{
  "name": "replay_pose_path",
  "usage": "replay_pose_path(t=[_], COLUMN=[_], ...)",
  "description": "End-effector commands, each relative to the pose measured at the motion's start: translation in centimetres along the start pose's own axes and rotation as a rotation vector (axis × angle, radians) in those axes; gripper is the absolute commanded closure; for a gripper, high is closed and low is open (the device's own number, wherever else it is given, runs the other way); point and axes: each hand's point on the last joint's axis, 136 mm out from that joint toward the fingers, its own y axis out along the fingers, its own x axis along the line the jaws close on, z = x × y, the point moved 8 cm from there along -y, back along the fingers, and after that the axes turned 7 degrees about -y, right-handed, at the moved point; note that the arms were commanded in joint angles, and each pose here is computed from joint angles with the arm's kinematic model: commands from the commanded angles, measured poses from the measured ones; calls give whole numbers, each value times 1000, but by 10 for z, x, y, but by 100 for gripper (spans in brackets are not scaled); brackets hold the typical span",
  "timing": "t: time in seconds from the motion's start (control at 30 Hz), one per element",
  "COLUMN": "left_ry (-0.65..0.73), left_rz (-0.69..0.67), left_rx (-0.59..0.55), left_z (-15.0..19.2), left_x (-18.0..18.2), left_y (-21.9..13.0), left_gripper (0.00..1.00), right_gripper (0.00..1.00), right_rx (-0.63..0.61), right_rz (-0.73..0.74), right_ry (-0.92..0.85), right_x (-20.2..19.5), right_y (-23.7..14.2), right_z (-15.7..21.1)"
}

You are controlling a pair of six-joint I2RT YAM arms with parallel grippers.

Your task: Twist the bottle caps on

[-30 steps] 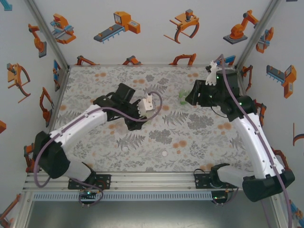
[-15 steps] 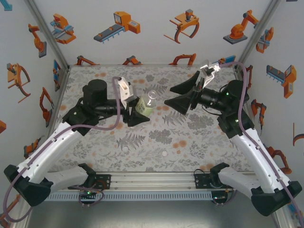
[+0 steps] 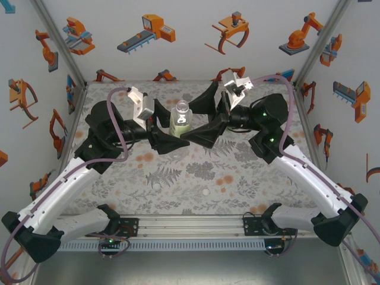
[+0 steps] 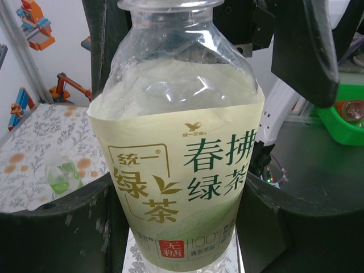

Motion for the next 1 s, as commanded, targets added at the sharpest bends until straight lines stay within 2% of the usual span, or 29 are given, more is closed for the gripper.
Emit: replay_pose_path(t=[0.0,0.17,0.33,0.47,0.57,0.6,0.7,0.77,0.83,0.97], left_ry=[19,18,19,21,18,18,19,23,25,15], left_rz=[5,-15,-45,-49,-54,-52,-51,-49,-51,-55], left_rx=[-51,-52,-63,-62,-51,-50,-53,-60,-63,-51], left_z=[-13,-13,-15,-16,-14,-14,-14,-14,-13,-8], left_x=[-8,-7,-7,-8,-8,-9,-9,-9,-9,-7], left_y=[-5,-5,-8,-9,-9,-10,-10,-10,-10,-10], left_gripper=[66,66,68,68,68,68,67,60,42,32], right_gripper=[20,29,42,59,76,78,77,76,76,76], right_rx=[-25,-25,-16,-11,-3,-5,-15,-24,-39,-68], right_rz=[-26,-24,-18,0,10,11,12,12,15,17], right_ry=[-99,-78,-75,-72,-77,-79,-80,-88,-103,-126], right_x=[8,8,8,7,5,5,6,8,9,12], right_y=[9,18,22,23,24,24,24,24,24,25], right_z=[-13,-3,1,2,4,3,-1,-6,-12,-23])
